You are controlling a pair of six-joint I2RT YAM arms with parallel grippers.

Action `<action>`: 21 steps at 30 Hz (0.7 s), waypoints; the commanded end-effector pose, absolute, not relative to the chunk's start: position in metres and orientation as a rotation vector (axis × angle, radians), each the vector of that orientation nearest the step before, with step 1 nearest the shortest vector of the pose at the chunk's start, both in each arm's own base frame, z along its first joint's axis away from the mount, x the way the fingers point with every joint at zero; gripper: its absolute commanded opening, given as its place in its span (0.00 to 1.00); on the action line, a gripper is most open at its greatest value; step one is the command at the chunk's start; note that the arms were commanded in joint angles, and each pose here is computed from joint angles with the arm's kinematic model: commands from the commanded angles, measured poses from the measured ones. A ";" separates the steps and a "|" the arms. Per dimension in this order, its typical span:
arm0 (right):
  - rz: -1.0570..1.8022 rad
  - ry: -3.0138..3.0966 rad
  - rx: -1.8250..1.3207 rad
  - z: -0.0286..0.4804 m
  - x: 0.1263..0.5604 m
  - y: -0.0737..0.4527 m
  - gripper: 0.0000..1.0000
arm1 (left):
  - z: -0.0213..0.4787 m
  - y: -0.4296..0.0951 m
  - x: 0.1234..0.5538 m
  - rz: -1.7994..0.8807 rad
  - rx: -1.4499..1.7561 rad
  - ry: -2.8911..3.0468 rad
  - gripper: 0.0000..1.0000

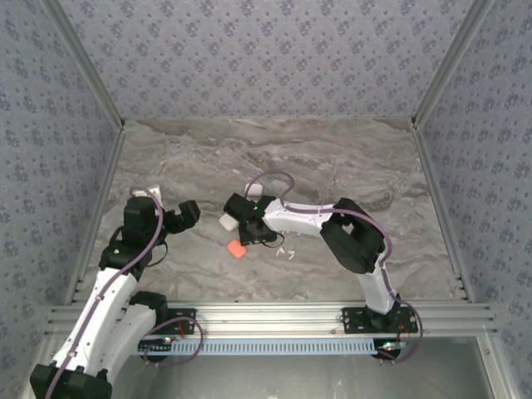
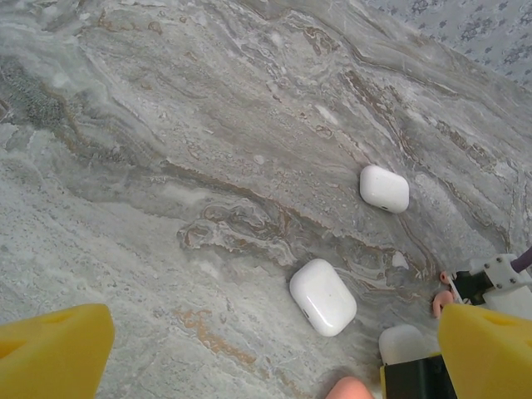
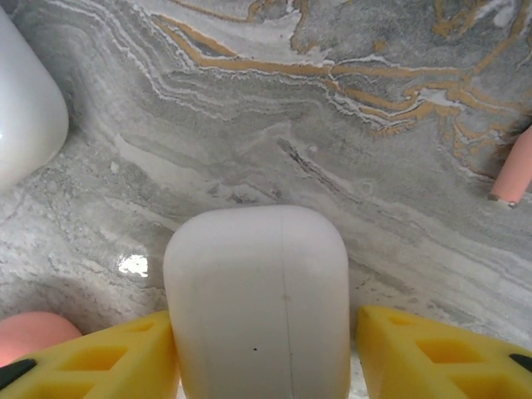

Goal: Insert wireless bluetooth earbuds into charging case

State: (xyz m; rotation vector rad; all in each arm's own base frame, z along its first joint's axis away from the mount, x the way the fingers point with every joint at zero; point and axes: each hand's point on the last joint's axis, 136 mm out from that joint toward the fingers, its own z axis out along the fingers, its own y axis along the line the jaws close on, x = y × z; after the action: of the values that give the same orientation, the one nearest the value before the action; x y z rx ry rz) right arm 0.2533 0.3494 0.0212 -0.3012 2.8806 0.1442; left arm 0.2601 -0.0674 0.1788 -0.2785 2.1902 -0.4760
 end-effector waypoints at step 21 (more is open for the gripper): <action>0.164 2.132 -0.990 0.187 0.269 0.327 0.45 | 0.251 -0.147 0.268 -0.940 0.126 2.147 0.89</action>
State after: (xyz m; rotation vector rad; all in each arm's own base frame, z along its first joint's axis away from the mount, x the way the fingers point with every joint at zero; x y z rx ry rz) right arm 0.2639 0.3288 0.1589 -0.8439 2.3258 0.2240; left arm 0.2712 -0.1251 0.2106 -0.0498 2.2456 -0.8025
